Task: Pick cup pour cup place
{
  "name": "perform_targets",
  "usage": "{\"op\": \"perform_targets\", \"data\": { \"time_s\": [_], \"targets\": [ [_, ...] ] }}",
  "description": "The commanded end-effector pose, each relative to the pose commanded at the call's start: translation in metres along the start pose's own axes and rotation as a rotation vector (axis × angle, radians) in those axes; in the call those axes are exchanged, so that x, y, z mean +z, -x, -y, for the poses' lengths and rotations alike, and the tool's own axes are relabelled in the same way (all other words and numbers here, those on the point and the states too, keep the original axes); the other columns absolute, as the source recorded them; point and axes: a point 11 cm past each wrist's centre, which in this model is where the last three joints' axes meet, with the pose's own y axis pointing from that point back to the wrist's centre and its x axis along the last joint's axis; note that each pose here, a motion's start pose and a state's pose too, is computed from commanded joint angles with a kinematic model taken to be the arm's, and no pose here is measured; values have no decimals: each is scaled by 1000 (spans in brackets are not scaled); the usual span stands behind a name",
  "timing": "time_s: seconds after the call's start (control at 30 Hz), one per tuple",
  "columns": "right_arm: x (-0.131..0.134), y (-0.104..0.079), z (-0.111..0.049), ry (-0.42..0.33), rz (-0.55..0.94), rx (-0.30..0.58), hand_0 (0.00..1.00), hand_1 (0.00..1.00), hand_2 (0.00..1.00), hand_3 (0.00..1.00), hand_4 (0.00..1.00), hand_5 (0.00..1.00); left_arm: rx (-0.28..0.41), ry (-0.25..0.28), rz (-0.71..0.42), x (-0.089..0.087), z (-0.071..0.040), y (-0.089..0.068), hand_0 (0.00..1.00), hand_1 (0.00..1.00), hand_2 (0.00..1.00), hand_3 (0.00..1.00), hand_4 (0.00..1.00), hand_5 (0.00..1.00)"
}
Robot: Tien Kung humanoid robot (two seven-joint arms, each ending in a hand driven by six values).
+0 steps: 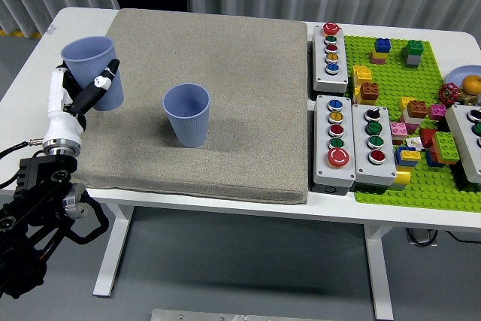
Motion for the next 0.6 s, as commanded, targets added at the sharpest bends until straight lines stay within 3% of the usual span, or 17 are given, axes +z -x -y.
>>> {"op": "perform_targets", "data": {
  "time_s": [0.17, 0.6],
  "targets": [
    [3, -1, 1, 5, -5, 2, 707, 633, 586, 574, 2, 109, -6, -16, 24, -10, -7, 2, 583, 559, 625, 599, 734, 199],
    [1, 2, 0, 1, 1, -4, 707, 632, 586, 574, 2, 110, -10, -46, 22, -26, -12, 4, 610, 606, 654, 613, 743, 232]
  ]
}}
